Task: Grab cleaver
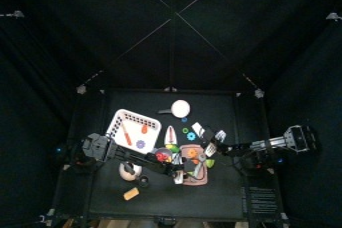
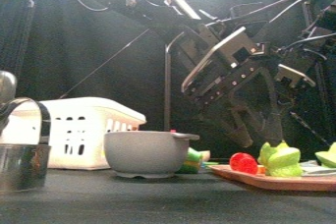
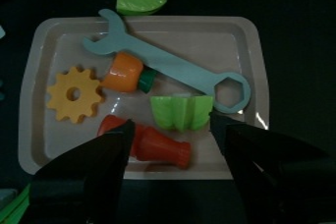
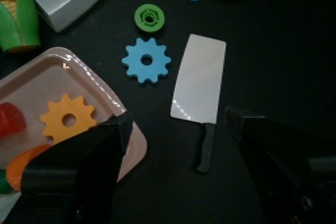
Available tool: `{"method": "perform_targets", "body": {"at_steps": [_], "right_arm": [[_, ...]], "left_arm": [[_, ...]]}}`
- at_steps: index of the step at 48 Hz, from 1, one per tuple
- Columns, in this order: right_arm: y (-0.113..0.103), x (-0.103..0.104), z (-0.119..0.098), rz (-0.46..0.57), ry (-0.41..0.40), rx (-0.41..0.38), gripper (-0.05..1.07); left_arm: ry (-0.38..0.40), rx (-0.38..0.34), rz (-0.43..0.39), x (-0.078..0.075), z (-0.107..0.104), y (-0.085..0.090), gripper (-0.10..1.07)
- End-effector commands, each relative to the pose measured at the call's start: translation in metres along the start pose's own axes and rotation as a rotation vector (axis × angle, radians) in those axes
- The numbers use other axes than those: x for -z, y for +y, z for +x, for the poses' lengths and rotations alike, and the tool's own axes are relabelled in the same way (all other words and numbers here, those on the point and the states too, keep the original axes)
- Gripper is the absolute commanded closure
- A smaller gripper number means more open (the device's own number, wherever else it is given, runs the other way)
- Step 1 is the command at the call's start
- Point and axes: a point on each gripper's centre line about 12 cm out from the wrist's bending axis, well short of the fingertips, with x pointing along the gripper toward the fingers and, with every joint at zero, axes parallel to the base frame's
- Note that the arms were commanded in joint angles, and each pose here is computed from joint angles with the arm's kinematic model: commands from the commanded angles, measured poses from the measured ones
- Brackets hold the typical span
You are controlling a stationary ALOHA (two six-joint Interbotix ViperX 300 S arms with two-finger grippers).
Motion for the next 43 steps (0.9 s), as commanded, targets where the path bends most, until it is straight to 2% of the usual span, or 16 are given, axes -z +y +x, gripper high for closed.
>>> {"method": "perform_targets", "body": {"at_steps": [1,9,16,21,27,33,43], "right_arm": [[-0.003,0.000,0.001,0.035,0.015,0.008,-0.01],[-0.011,0.009,0.006,0.038,0.047,0.040,-0.01],[-0.024,0.012,0.012,0.083,0.070,0.082,-0.01],[-0.031,0.014,0.014,0.117,0.085,0.100,-0.01],[-0.030,0.021,0.017,0.137,0.112,0.087,-0.01],[-0.030,0.031,0.021,0.133,0.148,0.079,-0.01],[-0.035,0.036,0.028,0.141,0.175,0.106,-0.01]], "left_arm": [[-0.063,-0.001,-0.016,-0.026,-0.022,0.003,0.03],[-0.005,-0.078,-0.020,-0.024,-0.035,0.014,0.03],[0.033,-0.133,-0.018,-0.022,-0.049,0.020,0.03],[0.024,-0.135,-0.024,-0.024,-0.062,0.022,0.03],[0.009,-0.133,-0.030,-0.026,-0.075,0.024,0.05],[0.000,-0.136,-0.022,-0.025,-0.084,0.027,0.08],[-0.024,-0.132,-0.037,-0.026,-0.096,0.032,0.13]]}}
